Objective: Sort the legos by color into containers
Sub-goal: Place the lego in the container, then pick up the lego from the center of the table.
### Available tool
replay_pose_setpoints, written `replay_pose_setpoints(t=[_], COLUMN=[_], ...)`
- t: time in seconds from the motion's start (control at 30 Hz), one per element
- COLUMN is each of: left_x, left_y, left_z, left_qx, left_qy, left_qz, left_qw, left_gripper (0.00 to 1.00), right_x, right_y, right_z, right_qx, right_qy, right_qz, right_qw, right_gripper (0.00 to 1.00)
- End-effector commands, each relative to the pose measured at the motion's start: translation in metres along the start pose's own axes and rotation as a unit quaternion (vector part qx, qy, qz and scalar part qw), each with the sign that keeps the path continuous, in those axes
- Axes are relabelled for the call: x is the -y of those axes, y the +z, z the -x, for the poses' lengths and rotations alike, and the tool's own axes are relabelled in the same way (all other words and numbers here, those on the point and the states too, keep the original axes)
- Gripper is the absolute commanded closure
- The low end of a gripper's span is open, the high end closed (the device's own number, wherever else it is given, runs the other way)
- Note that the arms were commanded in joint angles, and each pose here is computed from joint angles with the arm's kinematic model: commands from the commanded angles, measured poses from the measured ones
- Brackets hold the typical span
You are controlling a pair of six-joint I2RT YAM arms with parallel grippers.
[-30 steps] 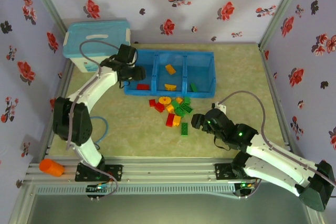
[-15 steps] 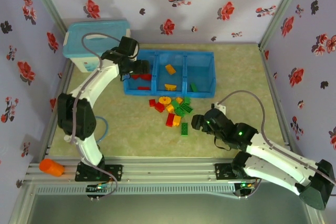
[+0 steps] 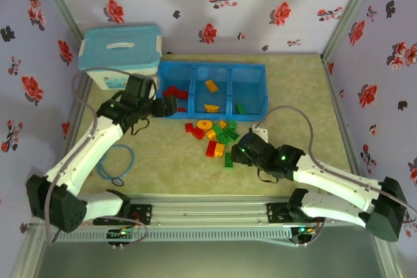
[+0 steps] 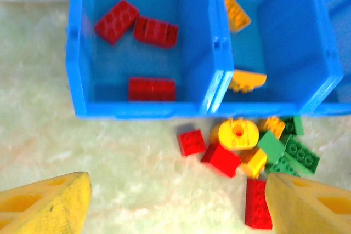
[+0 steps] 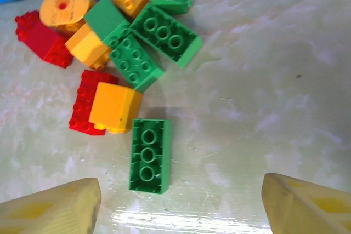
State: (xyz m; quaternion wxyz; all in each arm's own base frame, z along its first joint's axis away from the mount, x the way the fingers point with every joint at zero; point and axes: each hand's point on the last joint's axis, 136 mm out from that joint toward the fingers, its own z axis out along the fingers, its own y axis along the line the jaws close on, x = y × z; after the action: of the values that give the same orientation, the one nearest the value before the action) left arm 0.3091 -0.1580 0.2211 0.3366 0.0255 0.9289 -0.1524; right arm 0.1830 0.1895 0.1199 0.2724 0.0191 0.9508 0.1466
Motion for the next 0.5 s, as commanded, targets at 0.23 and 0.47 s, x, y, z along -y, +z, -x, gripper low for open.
replay_pose_setpoints(t=[0.23,0.47], left_x=[-0.031,-0.042], left_y=[-0.017,-0.03], left_z=[-0.084,-0.123], left_qx=[-0.003,-0.005], left_qy=[-0.046,-0.071], left_qz=[0.013,0.007], left_qw=[0.999,0.997], left_gripper=[0.21,0.23], right_x=[-0.058,-0.114], right_y=[0.011,0.043], right_z=[0.016,0.016], right_qx=[-0.004,-0.059], right_qy=[-0.059,-0.159], right_qz=[0.006,0.028], right_qw=[0.998,0.985], right_gripper=[0.32,0.28])
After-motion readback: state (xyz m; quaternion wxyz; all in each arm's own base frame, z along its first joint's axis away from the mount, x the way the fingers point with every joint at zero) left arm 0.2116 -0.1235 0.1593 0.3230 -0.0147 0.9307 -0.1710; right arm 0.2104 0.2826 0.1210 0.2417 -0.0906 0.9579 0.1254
